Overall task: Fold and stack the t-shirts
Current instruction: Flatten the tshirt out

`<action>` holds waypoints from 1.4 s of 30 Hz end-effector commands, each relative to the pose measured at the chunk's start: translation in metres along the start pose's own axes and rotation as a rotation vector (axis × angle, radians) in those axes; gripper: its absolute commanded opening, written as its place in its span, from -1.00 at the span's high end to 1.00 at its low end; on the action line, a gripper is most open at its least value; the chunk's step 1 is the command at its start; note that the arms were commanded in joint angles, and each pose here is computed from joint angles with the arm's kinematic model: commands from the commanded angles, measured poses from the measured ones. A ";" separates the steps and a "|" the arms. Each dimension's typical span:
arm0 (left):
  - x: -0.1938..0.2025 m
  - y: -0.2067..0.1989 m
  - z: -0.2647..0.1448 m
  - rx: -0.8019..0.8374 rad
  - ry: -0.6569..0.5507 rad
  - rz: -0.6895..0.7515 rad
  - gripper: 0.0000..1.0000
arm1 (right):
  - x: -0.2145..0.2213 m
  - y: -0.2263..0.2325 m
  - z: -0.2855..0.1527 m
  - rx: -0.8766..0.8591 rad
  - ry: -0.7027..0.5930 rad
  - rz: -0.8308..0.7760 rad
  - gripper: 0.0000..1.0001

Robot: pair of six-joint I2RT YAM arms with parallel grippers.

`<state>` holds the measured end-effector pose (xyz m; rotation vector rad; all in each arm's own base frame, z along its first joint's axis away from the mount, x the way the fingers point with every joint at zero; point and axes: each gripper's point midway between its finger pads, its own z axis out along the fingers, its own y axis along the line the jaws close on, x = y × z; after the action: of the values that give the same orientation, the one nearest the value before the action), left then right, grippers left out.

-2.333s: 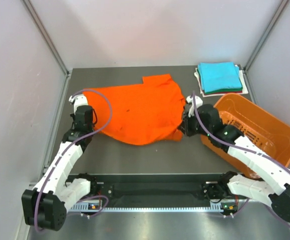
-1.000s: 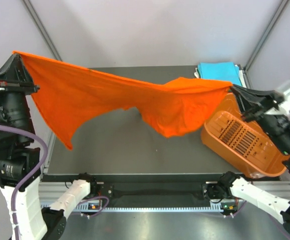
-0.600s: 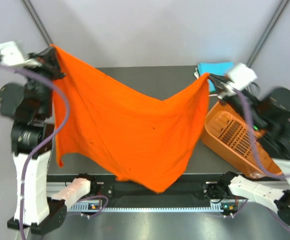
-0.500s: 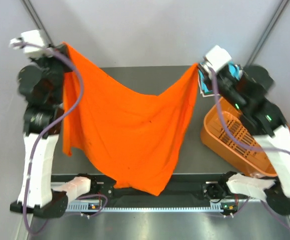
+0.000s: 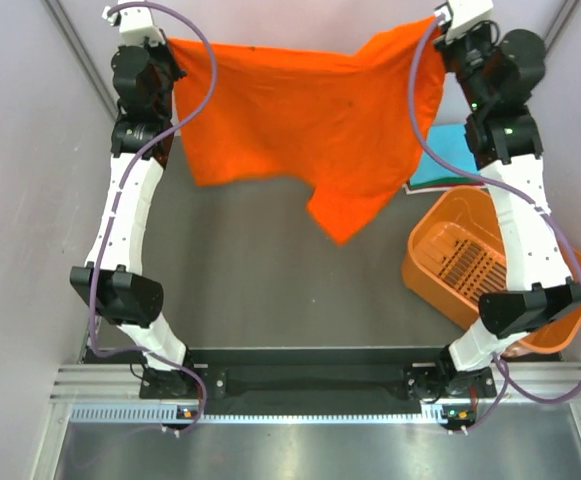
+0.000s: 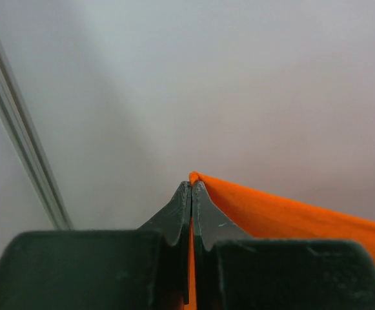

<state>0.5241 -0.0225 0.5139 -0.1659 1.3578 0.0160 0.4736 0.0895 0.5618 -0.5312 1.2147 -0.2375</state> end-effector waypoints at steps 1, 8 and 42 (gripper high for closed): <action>-0.113 0.001 -0.039 0.043 -0.311 -0.038 1.00 | -0.090 -0.054 -0.038 0.141 -0.262 -0.095 1.00; -0.065 0.026 -0.084 0.004 -0.274 0.062 1.00 | -0.072 -0.012 -0.085 0.003 -0.259 -0.160 1.00; 0.259 0.221 -0.282 -0.896 0.457 0.355 1.00 | 0.159 0.378 -0.342 -0.995 0.597 -0.070 1.00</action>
<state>0.2934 0.1133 0.1571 -0.5175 1.9114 0.8492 0.1791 0.2520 0.1441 -1.4709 1.8586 0.1676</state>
